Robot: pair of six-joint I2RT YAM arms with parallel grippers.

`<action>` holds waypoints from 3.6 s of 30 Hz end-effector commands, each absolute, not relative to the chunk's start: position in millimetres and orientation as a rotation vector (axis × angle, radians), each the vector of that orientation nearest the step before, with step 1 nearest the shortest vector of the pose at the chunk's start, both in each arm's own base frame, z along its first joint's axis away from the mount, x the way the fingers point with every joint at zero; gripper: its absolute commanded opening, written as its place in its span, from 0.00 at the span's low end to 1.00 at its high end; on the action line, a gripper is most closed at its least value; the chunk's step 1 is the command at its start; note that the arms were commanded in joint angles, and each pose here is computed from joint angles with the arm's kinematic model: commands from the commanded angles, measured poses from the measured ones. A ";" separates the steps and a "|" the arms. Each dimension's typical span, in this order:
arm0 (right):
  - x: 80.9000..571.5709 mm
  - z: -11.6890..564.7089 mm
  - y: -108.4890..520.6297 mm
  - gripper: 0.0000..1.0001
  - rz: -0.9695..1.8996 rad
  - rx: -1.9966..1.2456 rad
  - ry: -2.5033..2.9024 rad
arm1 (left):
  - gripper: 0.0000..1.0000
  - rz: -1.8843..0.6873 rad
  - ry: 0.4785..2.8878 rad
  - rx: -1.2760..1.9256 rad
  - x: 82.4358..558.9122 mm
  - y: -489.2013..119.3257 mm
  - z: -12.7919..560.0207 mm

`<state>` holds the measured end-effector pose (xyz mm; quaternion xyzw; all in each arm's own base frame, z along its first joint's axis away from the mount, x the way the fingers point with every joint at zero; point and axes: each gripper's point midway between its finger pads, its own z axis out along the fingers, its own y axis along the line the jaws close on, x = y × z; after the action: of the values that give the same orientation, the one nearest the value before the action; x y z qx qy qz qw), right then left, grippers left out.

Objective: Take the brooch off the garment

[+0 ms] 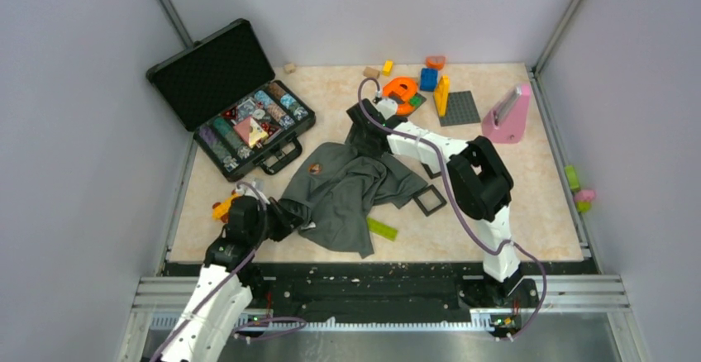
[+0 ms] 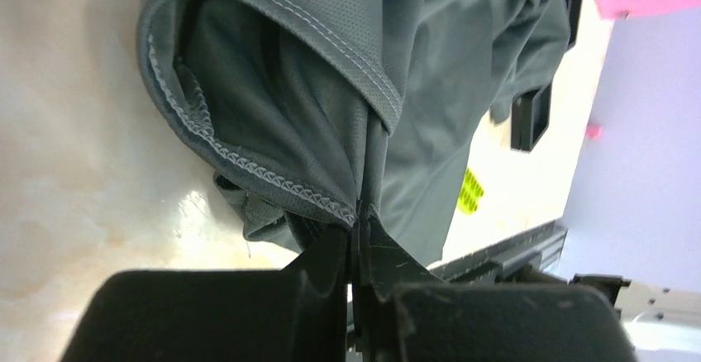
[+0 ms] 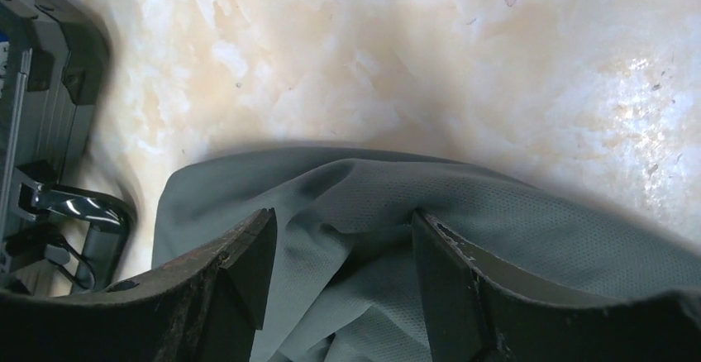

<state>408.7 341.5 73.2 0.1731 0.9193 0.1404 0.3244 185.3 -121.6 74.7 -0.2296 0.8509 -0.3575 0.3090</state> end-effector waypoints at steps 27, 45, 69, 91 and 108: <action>402.2 114.6 377.6 0.00 0.550 0.332 2.371 | 0.68 -0.680 2.276 -0.505 198.3 -121.0 131.8; 311.5 110.5 328.2 0.00 0.746 -0.097 2.335 | 0.69 -0.643 2.178 -0.346 302.3 -131.6 129.7; 321.2 96.5 321.2 0.00 0.809 -0.189 2.355 | 0.71 -0.803 2.272 0.093 365.9 -182.8 96.3; 374.1 256.6 359.3 0.00 0.904 -0.323 2.078 | 0.00 -0.772 2.054 0.041 373.2 -162.1 266.0; 266.0 210.5 339.9 0.00 1.048 -0.358 2.163 | 0.00 -0.735 2.102 -0.081 273.7 -131.9 240.6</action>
<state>292.3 342.4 300.4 -0.1569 0.7803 0.4285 0.4276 288.2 -129.1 329.7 0.0038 0.7963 -0.2894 0.5312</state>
